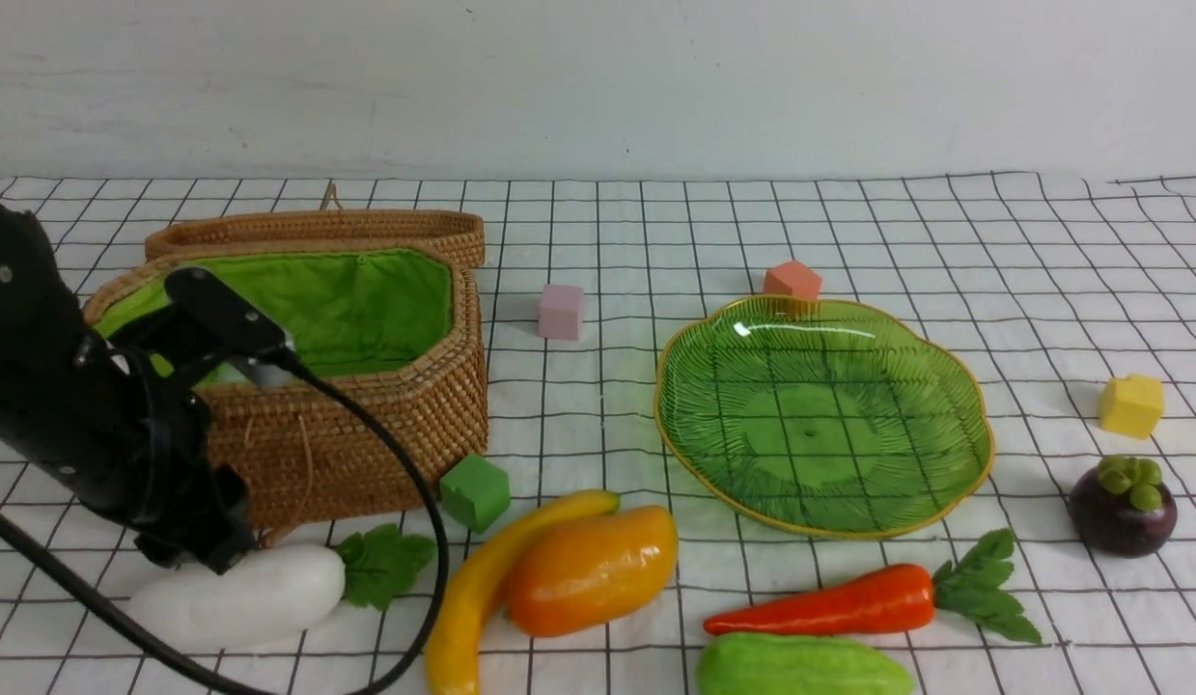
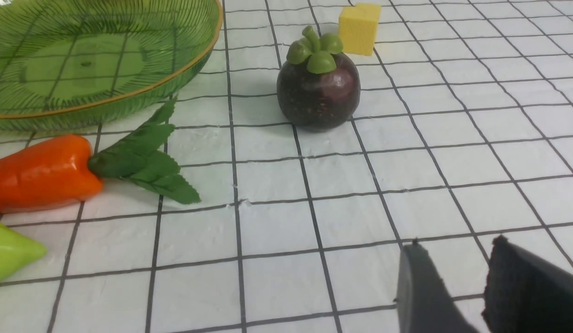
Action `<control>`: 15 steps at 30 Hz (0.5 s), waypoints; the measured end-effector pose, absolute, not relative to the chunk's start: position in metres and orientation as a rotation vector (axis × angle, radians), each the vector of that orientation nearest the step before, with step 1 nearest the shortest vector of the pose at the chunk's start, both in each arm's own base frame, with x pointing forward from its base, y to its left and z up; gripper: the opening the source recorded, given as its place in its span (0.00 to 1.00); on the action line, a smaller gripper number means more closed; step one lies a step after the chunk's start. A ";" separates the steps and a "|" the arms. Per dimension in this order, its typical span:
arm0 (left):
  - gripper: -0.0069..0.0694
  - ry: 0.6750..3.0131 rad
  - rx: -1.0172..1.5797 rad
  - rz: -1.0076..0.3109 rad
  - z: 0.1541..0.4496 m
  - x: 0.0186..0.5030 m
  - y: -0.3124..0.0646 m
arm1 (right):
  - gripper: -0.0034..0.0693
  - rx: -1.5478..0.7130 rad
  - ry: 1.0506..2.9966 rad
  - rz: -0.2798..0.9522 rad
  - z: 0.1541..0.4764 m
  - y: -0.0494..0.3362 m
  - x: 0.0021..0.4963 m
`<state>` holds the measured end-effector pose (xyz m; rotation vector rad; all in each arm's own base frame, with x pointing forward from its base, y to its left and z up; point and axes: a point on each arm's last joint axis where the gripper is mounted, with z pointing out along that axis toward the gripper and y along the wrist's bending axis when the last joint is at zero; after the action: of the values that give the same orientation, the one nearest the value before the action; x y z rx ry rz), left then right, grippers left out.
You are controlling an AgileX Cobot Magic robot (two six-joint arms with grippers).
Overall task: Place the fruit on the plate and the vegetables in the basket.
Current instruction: Take a daikon with your left arm and place it on the basket on the left.
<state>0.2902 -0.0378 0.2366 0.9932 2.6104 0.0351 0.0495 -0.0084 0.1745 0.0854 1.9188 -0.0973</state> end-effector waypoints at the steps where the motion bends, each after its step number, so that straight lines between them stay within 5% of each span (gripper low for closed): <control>1: 0.71 2.611 1.008 0.044 0.232 0.293 -0.038 | 0.37 0.085 1.919 -0.097 0.175 -0.008 0.050; 3: 0.86 2.614 1.020 0.054 0.222 0.300 -0.038 | 0.37 0.085 1.919 -0.097 0.175 -0.008 0.050; 6: 0.95 2.655 1.028 0.036 0.206 0.306 -0.038 | 0.37 0.085 1.919 -0.097 0.175 -0.008 0.050; 15: 0.86 2.759 1.047 -0.031 0.178 0.312 -0.041 | 0.37 0.085 1.919 -0.097 0.175 -0.008 0.050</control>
<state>0.3124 -0.0407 0.1775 1.0468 2.7590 -0.0314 0.0495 -0.0084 0.1745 0.0854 1.9188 -0.0973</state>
